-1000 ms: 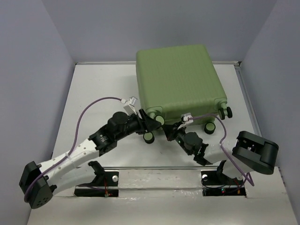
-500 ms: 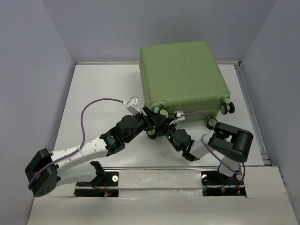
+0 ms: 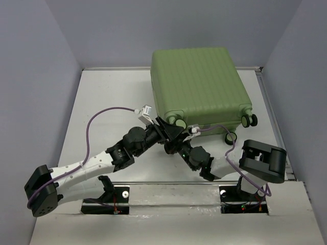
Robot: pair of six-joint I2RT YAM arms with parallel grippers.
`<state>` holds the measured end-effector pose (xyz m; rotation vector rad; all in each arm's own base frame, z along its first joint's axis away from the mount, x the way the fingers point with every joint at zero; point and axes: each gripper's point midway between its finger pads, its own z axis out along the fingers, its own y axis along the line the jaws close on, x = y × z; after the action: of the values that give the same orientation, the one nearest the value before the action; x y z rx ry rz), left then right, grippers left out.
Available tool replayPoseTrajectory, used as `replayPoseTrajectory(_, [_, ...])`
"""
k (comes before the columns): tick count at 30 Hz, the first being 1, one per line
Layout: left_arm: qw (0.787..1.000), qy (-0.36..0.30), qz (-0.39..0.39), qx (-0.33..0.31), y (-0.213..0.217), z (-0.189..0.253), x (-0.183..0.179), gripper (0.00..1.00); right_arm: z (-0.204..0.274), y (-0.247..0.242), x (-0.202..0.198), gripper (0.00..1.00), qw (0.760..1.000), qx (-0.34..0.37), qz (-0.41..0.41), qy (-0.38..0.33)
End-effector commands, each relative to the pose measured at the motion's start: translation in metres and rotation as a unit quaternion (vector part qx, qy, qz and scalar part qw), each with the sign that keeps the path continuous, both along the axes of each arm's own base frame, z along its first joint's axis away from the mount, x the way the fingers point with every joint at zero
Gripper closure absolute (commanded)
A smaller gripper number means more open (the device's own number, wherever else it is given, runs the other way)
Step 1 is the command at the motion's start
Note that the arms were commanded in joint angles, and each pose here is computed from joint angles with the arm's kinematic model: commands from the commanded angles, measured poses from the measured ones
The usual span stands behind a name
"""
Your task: Pack the luggage
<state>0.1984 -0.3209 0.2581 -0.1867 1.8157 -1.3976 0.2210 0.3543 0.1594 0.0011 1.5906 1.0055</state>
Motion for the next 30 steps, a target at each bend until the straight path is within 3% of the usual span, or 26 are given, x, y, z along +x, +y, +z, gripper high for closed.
replayPoseTrajectory(1, [0.938, -0.185, -0.071, -0.285, 0.015, 0.204, -0.047, 0.94, 0.101, 0.055, -0.045, 0.93, 0.974, 0.165, 0.126, -0.093])
replayPoseTrajectory(2, [0.935, -0.165, -0.090, -0.300, 0.002, 0.198, -0.049, 0.94, 0.126, 0.070, -0.046, 0.93, 0.964, 0.197, 0.139, -0.109])
replayPoseTrajectory(4, [0.930, -0.142, -0.108, -0.322, -0.007, 0.194, -0.053, 0.94, 0.124, 0.091, -0.038, 0.93, 0.962, 0.207, 0.138, -0.109])
replayPoseTrajectory(9, [0.919, -0.134, -0.120, -0.349, -0.014, 0.196, -0.066, 0.94, 0.177, 0.103, -0.010, 0.93, 0.940, 0.308, 0.071, -0.130])
replayPoseTrajectory(13, [0.917, -0.133, -0.108, -0.360, -0.006, 0.195, -0.071, 0.94, 0.182, 0.110, -0.009, 0.93, 0.932, 0.339, 0.069, -0.110])
replayPoseTrajectory(16, [0.919, -0.131, -0.094, -0.360, 0.006, 0.190, -0.071, 0.94, 0.158, 0.102, -0.010, 0.91, 0.939, 0.326, 0.070, -0.083])
replayPoseTrajectory(18, [0.927, -0.130, -0.081, -0.342, 0.010, 0.183, -0.069, 0.94, 0.120, 0.087, -0.011, 0.78, 0.956, 0.282, 0.057, -0.061])
replayPoseTrajectory(19, [0.936, -0.130, -0.066, -0.320, 0.015, 0.178, -0.066, 0.94, 0.117, 0.076, -0.012, 0.57, 0.958, 0.275, 0.052, -0.059])
replayPoseTrajectory(21, [0.951, -0.116, -0.043, -0.284, 0.023, 0.159, -0.061, 0.91, 0.089, 0.047, -0.020, 0.34, 0.971, 0.229, 0.045, -0.046])
replayPoseTrajectory(25, [0.966, -0.080, -0.012, -0.244, 0.041, 0.120, -0.055, 0.68, 0.033, 0.004, -0.035, 0.20, 0.989, 0.143, 0.047, 0.003])
replayPoseTrajectory(26, [0.971, -0.068, -0.009, -0.227, 0.042, 0.102, -0.053, 0.48, 0.024, -0.002, -0.041, 0.17, 0.991, 0.120, 0.056, 0.026])
replayPoseTrajectory(28, [0.972, -0.063, -0.003, -0.228, 0.052, 0.095, -0.054, 0.22, 0.026, -0.009, -0.054, 0.16, 0.991, 0.100, 0.083, 0.042])
replayPoseTrajectory(29, [0.973, -0.057, 0.000, -0.225, 0.056, 0.087, -0.054, 0.16, -0.006, -0.011, -0.057, 0.15, 0.993, 0.033, 0.083, 0.076])
replayPoseTrajectory(30, [0.975, -0.052, 0.000, -0.216, 0.055, 0.079, -0.054, 0.10, -0.011, -0.011, -0.060, 0.14, 0.992, 0.012, 0.091, 0.087])
